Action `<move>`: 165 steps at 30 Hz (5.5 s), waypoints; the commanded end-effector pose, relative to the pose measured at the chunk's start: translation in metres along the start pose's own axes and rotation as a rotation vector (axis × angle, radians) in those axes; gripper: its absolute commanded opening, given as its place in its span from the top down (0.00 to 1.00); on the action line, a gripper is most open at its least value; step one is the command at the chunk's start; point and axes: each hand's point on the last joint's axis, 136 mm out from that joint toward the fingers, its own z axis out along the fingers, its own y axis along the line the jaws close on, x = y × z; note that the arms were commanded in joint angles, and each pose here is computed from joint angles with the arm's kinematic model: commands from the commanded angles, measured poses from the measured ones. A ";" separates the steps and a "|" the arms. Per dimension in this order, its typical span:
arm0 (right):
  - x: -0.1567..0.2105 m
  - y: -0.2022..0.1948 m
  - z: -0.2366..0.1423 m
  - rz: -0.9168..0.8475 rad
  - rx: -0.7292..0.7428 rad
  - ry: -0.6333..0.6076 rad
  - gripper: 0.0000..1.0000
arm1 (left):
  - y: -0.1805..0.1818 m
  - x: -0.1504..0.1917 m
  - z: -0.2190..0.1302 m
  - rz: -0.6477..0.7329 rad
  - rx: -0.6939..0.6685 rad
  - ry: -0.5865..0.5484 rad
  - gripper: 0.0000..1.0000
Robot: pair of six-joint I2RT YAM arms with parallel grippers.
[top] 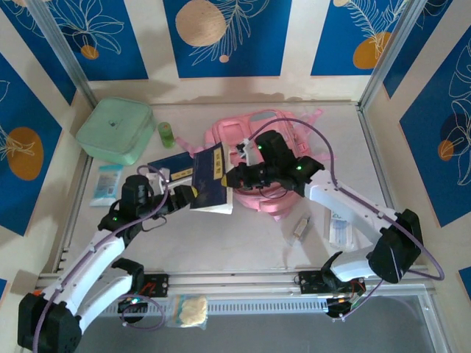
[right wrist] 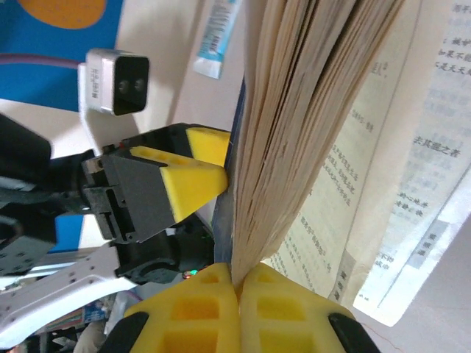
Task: Pack books, pencil case, and school supplies into a backpack
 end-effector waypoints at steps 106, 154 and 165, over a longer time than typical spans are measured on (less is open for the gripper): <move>0.021 -0.178 -0.166 0.521 0.235 -0.412 1.00 | -0.096 0.036 0.201 1.164 -0.080 0.419 0.33; 0.019 -0.156 -0.196 0.552 0.204 -0.480 1.00 | -0.108 -0.024 0.248 1.391 -0.288 0.250 1.00; 0.048 -0.140 -0.216 0.572 0.363 -0.479 1.00 | -0.162 -0.102 0.192 1.337 -0.445 -0.084 1.00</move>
